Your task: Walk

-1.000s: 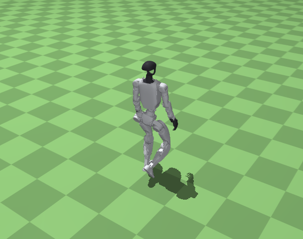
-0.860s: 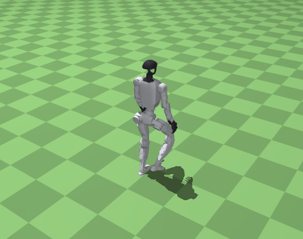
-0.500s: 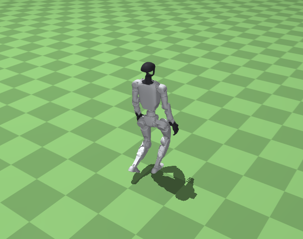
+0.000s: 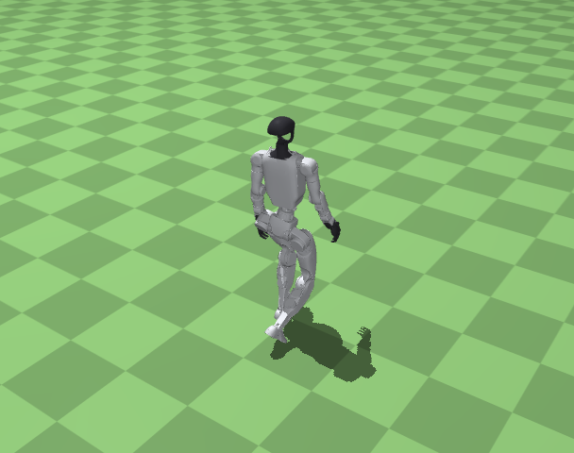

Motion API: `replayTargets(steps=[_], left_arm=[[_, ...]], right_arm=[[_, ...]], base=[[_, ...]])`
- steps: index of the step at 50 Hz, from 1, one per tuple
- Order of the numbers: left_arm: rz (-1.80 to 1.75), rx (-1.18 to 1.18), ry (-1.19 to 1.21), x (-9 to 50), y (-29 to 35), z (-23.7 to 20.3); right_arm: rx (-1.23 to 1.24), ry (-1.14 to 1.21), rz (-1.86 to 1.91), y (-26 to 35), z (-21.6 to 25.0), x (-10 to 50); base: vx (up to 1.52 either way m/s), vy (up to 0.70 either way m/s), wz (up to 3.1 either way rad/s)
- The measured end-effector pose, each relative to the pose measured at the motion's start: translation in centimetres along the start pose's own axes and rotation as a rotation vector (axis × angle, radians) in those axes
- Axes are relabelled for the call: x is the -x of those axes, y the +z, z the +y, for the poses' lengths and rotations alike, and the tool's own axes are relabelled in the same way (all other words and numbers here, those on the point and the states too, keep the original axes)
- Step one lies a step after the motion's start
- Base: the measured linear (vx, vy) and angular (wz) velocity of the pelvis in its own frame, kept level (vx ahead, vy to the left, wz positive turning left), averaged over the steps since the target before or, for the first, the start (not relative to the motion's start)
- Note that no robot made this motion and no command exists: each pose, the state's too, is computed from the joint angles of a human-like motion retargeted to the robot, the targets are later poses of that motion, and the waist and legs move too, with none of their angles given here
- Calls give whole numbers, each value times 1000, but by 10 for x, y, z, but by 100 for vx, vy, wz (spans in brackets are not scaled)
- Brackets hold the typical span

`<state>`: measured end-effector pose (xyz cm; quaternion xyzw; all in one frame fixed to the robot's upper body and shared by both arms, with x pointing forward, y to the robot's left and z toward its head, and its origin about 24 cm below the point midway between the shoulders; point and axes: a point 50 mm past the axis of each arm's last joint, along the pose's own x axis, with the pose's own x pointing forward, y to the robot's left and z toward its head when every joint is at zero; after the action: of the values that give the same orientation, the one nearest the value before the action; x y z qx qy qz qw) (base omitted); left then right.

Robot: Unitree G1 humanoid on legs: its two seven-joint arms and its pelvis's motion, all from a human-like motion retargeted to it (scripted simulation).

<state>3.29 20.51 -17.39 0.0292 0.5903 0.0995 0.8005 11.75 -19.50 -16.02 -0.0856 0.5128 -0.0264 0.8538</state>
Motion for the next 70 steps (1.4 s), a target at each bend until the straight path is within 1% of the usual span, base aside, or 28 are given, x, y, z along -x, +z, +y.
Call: replayTargets(steps=[4, 12, 17, 21, 26, 32, 39, 42, 45, 52, 60, 70], left_arm=[[-94, -20, -16, -5, 34, 0], [-296, -53, -25, -7, 107, -7], [-393, -95, -46, -4, 131, -11], [-378, -103, -55, -4, 121, -13], [-216, -104, -60, -7, 70, -9], [-65, -110, -59, -5, 27, -5], [21, -17, -45, 1, -5, -4], [40, 18, -37, 2, -10, -4], [63, 29, -30, 3, -18, -4], [-9, 68, 9, -4, 12, 4], [-131, 70, 29, -10, 59, 12], [-141, 37, 28, -11, 70, 10]], right_arm=[[-39, 7, 91, -24, -2, 4], [-83, -66, 201, -55, -19, 14], [-107, -86, 272, -75, -23, 21], [-117, -96, 318, -90, -22, 27], [-121, -127, 312, -88, -22, 27], [-76, -144, 148, -37, -26, 8], [-83, -128, -85, 30, -23, -4], [-65, -104, -139, 44, -18, -5], [-40, -76, -139, 42, -11, -5], [-33, 7, -5, 7, 1, -2], [-52, 24, 82, -15, -3, 2], [-57, 4, 153, -37, -6, 7]], base=[[0, 7, -15], [3, 1, -33], [1, -3, -17], [-1, -2, -6], [-1, -4, -13], [-3, -4, -15], [0, 0, 0], [1, 3, 27], [0, 1, 8], [0, 4, 9], [-2, 4, -15], [-1, -1, -36]])
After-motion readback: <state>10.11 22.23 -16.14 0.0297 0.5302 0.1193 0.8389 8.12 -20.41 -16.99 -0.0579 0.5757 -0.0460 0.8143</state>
